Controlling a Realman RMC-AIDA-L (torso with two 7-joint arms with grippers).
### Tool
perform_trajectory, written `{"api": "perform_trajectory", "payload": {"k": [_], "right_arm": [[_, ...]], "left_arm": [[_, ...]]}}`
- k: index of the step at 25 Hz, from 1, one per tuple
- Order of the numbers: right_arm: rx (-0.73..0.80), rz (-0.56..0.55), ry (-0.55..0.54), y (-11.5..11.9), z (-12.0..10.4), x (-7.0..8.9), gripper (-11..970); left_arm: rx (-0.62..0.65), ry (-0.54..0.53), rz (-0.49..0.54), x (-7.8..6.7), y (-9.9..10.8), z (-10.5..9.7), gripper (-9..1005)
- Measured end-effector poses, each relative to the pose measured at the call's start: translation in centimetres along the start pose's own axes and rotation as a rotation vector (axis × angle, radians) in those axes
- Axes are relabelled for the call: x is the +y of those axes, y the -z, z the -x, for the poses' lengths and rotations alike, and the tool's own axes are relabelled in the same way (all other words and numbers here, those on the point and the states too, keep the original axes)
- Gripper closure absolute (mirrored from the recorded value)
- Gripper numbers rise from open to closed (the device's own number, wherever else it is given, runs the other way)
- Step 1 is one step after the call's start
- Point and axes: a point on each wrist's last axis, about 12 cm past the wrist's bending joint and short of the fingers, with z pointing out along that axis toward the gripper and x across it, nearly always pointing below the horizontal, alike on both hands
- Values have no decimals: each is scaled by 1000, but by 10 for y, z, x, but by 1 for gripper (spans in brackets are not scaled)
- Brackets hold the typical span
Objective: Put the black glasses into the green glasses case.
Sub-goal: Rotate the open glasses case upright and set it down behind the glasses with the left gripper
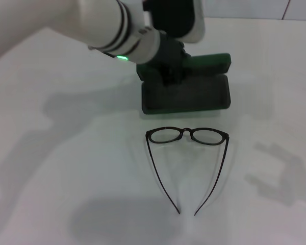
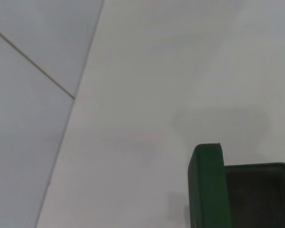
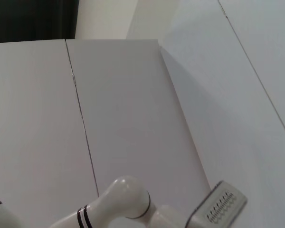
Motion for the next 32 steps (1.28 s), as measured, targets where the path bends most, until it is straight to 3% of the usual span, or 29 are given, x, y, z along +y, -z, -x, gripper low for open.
{"api": "perform_trajectory", "payload": {"k": [8,24,32], "right_arm": [[11,-20,3,-2,-1,-5,101],[12,-21,5,-3,-1,-6,101],[12,-23,-2,-1,-2,-3,101]], "left_arm": [[13,-66,-27,-16,-17,6,778],[28,-52,-58,-25,-22,4,758],[2,-97,-59,-25,-5,20,664]]}}
